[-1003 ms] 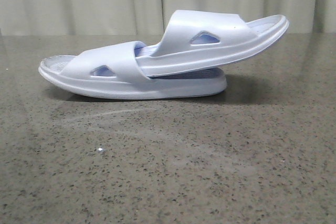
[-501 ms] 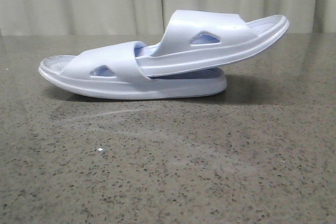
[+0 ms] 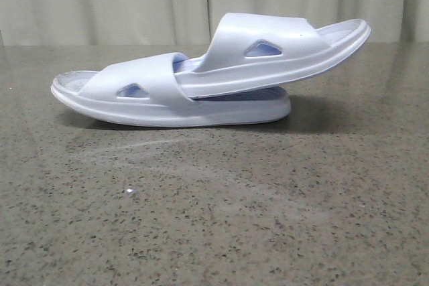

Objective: Insert blue slippers together front up

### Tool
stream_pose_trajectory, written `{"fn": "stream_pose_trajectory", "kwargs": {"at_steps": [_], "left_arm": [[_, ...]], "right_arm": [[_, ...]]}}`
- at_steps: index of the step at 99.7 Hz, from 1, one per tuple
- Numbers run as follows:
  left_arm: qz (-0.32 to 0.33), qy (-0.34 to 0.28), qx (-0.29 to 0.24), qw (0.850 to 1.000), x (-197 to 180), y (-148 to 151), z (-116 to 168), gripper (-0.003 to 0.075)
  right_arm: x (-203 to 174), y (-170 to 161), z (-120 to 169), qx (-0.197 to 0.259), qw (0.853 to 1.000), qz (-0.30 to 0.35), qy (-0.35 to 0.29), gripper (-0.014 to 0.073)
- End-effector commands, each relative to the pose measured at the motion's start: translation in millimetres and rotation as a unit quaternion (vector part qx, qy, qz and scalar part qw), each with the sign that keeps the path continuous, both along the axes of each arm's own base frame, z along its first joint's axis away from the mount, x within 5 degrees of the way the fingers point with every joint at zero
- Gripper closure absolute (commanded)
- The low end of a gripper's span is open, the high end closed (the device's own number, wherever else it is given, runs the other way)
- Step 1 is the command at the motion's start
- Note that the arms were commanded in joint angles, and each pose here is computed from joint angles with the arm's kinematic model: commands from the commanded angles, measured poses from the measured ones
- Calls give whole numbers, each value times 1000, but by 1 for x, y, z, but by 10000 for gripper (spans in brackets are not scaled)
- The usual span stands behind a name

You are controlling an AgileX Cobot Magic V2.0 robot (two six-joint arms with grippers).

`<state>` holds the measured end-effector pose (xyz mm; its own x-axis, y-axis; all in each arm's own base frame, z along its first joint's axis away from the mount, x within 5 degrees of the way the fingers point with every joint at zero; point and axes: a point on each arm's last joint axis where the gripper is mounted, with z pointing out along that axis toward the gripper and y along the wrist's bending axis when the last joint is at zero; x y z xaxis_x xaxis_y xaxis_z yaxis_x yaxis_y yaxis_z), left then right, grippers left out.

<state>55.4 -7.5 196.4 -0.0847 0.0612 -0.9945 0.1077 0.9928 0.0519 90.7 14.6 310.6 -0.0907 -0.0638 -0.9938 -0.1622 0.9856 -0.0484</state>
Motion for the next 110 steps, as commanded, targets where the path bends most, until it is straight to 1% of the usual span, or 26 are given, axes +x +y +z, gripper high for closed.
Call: {"fn": "stream_pose_trajectory", "kwargs": {"at_steps": [1, 6, 18, 25, 46, 110], "left_arm": [[21, -76, -31, 996, 1, 4, 12, 704], [21, -71, -27, 997, 1, 4, 11, 704], [21, -88, -2, 996, 1, 4, 14, 704], [20, -89, 2, 996, 1, 4, 14, 704], [20, -88, -6, 996, 1, 4, 14, 704], [20, -88, -6, 996, 1, 4, 14, 704]], "right_arm": [[-1, 2, 13, 2, 999, 11, -37, 702], [-1, 2, 13, 2, 999, 11, -37, 702], [-1, 2, 13, 2, 999, 11, -37, 702], [-1, 2, 13, 2, 999, 11, -37, 702], [-1, 2, 13, 2, 999, 11, -37, 702], [-1, 2, 13, 2, 999, 11, -37, 702]]}}
